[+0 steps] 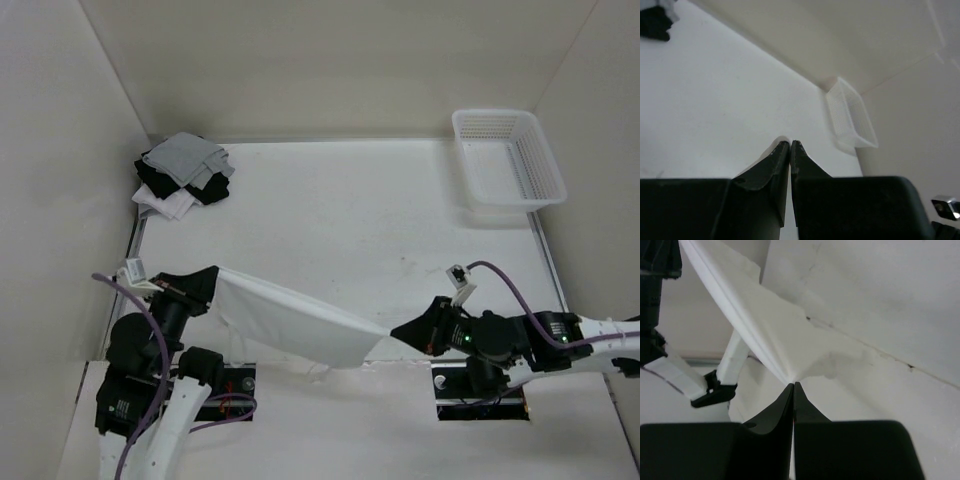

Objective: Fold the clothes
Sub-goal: Fold the tank top

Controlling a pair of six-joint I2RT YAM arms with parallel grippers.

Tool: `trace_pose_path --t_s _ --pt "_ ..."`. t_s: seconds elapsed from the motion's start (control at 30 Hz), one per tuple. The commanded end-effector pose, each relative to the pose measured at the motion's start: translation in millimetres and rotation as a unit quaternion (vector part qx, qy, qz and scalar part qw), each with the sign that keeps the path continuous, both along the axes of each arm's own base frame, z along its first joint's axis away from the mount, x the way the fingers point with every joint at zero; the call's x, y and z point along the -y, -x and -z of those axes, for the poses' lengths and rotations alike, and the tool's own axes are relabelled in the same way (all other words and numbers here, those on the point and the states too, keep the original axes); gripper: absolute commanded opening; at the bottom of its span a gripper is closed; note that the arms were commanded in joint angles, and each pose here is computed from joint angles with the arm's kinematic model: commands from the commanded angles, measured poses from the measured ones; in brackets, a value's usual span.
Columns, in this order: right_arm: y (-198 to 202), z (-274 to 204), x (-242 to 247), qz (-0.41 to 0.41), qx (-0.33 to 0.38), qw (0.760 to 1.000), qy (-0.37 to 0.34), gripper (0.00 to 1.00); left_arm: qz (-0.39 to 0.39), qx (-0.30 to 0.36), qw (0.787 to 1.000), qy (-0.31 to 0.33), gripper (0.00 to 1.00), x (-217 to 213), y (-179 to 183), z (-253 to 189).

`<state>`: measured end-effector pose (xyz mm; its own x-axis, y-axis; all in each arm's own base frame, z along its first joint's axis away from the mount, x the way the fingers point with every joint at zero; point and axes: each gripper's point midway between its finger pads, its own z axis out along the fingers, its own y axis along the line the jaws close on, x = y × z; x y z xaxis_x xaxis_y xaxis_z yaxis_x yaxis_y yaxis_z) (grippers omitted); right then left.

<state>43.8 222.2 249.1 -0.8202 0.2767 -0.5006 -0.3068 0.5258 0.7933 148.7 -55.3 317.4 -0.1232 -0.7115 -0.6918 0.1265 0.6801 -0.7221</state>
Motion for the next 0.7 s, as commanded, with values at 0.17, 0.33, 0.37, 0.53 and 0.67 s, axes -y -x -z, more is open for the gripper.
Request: trace_pose_path --t_s 0.17,0.33,0.37,0.53,0.67 --pt "-90 46 7 0.102 0.022 0.993 0.06 0.01 -0.014 -0.132 0.991 -0.028 0.03 12 -59 99" --pt "-171 83 5 0.141 0.018 0.988 0.057 0.01 -0.028 -0.142 0.989 -0.013 0.03 23 -109 126" --pt "-188 87 9 0.156 0.021 0.986 0.063 0.01 -0.032 -0.145 0.989 -0.01 0.03 24 -120 130" --pt "-260 100 16 0.2 0.02 0.976 0.086 0.02 -0.049 -0.145 0.988 -0.015 0.03 35 -183 137" --pt "-302 113 9 0.198 0.002 0.975 0.097 0.02 -0.056 -0.145 0.988 -0.024 0.03 44 -234 140"
